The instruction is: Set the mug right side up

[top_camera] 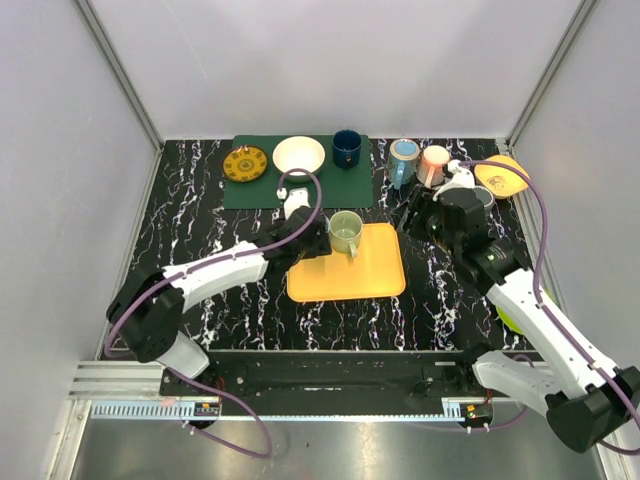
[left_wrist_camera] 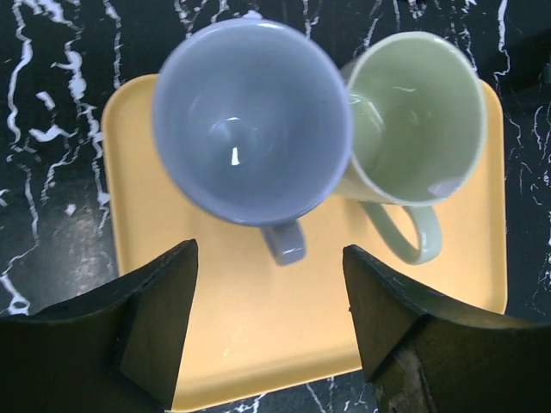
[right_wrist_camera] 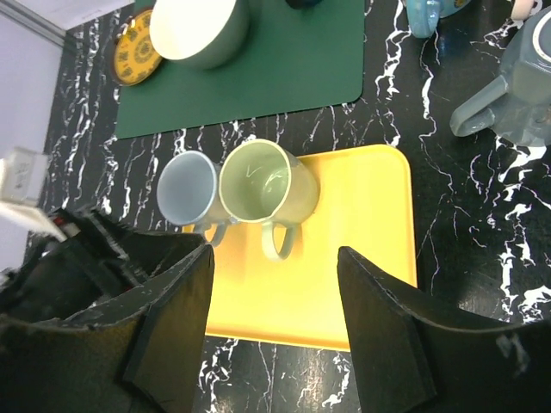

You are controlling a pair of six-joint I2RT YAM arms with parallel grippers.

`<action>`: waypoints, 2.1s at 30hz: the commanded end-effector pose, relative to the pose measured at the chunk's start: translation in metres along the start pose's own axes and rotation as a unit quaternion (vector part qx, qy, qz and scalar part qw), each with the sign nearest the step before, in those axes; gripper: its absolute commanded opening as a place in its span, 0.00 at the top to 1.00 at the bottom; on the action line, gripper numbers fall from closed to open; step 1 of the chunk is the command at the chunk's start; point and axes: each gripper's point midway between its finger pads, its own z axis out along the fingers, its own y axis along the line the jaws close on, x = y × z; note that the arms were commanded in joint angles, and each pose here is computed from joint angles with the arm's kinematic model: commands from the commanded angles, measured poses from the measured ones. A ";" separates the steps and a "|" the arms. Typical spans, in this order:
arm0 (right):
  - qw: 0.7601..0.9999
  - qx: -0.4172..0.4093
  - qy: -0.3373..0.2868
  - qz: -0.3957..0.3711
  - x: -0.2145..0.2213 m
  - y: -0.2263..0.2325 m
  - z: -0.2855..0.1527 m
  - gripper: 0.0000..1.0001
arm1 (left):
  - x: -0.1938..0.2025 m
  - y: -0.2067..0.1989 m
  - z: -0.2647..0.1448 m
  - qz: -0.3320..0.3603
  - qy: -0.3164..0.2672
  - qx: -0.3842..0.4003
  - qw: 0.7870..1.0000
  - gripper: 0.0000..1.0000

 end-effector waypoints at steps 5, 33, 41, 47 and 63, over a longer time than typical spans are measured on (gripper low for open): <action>0.999 -0.039 -0.024 0.000 -0.009 0.012 -0.023 0.35 | -0.022 -0.012 0.017 0.002 -0.035 -0.045 0.998 0.35; 0.999 -0.040 -0.020 0.003 -0.002 0.008 -0.022 0.34 | -0.027 0.015 0.028 -0.009 -0.016 -0.070 0.997 0.76; 0.999 -0.038 -0.012 0.005 0.006 0.005 -0.018 0.34 | -0.028 0.014 0.021 -0.004 -0.016 -0.058 0.998 1.00; 0.998 -0.057 -0.006 0.007 0.010 0.011 -0.021 0.35 | -0.032 0.002 0.001 -0.013 -0.023 -0.003 1.000 1.00; 0.892 -0.434 0.057 0.116 0.024 0.126 -0.097 0.29 | -0.127 -0.093 -0.219 -0.143 -0.194 0.465 0.852 1.00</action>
